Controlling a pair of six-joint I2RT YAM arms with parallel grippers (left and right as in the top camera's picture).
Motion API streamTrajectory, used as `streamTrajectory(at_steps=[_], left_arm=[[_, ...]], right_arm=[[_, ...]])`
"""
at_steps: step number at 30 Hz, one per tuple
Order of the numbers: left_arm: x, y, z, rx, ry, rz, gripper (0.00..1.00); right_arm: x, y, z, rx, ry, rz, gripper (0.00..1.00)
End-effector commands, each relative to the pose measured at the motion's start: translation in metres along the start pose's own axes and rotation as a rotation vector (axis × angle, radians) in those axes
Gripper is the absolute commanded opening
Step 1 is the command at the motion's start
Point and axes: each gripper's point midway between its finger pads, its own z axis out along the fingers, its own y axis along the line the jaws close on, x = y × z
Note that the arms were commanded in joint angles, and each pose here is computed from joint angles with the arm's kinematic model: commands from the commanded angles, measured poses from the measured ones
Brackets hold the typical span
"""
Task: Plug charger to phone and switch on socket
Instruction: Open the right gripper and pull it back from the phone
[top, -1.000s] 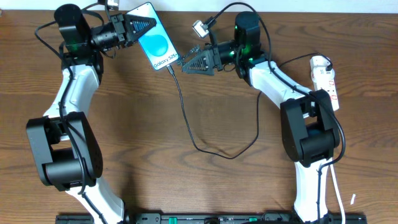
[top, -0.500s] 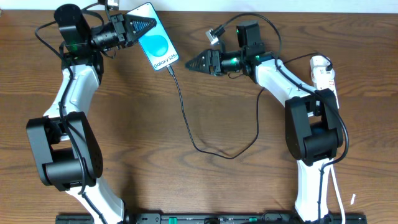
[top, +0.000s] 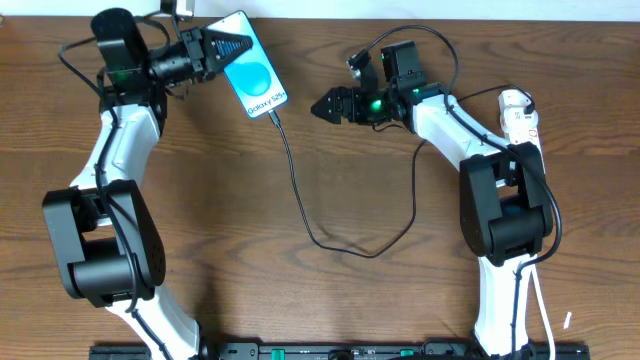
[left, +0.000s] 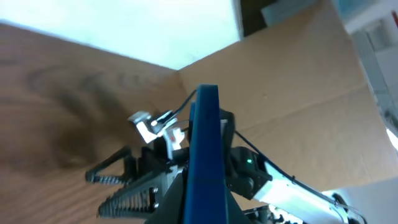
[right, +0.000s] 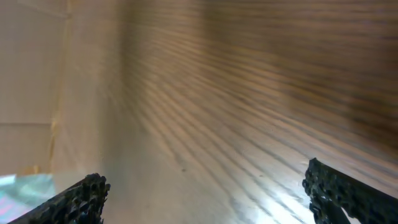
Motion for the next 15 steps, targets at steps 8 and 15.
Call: streamTrajectory(at_steps=[8,15], left_arm=[[0.011,0.030,-0.005,-0.139,-0.036,0.010,0.07],[0.022,0.067,-0.013,-0.308,-0.057,-0.064,0.07]], right_arm=[[-0.003,-0.015,-0.002,0.061,-0.013,-0.007,0.99],[-0.001,-0.019,-0.002,0.083,-0.006,-0.005,0.99]])
